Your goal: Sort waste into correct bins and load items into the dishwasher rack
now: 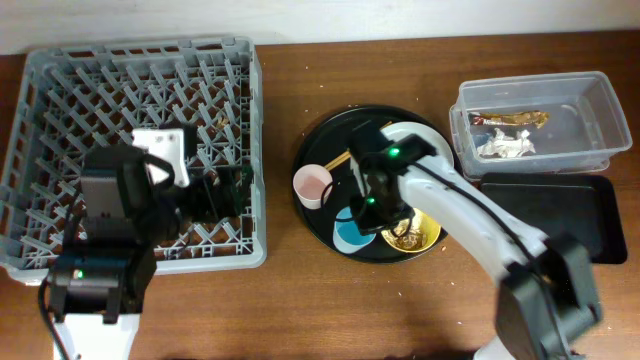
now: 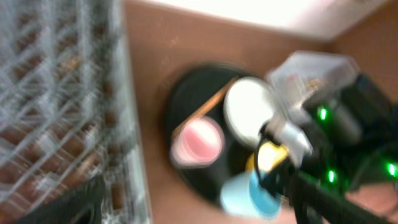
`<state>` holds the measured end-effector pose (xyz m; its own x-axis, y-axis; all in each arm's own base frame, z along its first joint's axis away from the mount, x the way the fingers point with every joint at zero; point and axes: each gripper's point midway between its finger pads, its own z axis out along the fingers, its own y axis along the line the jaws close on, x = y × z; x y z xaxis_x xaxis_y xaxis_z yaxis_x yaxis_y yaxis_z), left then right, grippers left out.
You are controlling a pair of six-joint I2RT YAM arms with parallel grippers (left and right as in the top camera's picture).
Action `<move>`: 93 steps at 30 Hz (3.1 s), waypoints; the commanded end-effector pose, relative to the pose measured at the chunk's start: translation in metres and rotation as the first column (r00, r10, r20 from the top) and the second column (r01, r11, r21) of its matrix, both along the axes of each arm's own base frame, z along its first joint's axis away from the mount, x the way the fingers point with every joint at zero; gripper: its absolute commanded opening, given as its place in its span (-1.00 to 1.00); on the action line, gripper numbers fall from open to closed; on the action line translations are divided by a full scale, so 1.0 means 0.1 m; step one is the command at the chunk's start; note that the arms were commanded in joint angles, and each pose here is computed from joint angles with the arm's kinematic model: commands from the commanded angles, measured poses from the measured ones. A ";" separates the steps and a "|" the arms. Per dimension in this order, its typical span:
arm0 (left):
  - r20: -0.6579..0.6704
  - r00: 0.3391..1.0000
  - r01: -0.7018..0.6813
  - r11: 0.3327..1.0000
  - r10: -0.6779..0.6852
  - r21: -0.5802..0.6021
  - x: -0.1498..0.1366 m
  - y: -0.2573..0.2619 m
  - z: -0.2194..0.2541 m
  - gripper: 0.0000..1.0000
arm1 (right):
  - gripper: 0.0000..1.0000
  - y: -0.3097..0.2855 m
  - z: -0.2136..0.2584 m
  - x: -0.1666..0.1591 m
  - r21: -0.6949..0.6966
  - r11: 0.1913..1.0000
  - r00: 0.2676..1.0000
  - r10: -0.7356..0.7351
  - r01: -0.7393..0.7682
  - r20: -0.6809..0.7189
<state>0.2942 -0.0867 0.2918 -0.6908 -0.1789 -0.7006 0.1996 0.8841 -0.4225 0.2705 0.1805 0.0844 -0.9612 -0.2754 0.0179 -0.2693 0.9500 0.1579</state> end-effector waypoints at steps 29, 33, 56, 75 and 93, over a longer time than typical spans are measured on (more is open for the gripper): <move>-0.242 0.823 -0.487 0.858 0.514 0.166 0.03 1.38 -0.61 -0.23 | 0.48 -0.75 2.10 0.46 0.576 0.815 0.852 -0.343 0.060 0.395; -0.170 0.600 -0.677 0.609 0.782 0.413 -0.13 2.13 -0.74 -0.22 | 0.56 -0.85 1.90 0.34 0.490 0.860 0.873 -0.343 0.143 0.347; -0.444 0.648 -0.592 0.776 0.619 0.218 0.39 2.03 -0.86 0.69 | 0.54 0.21 1.11 0.45 0.379 0.924 0.963 -0.054 -0.052 0.265; 0.048 0.886 0.430 0.776 -0.462 -0.461 0.20 -0.25 0.52 0.86 | -0.92 0.53 1.91 0.72 0.805 0.538 0.948 -0.030 -0.251 0.316; 0.182 0.629 0.733 0.500 -0.756 -0.461 -0.35 -1.28 0.75 0.29 | -0.89 0.86 2.71 0.22 0.757 0.303 0.807 0.077 -0.579 0.586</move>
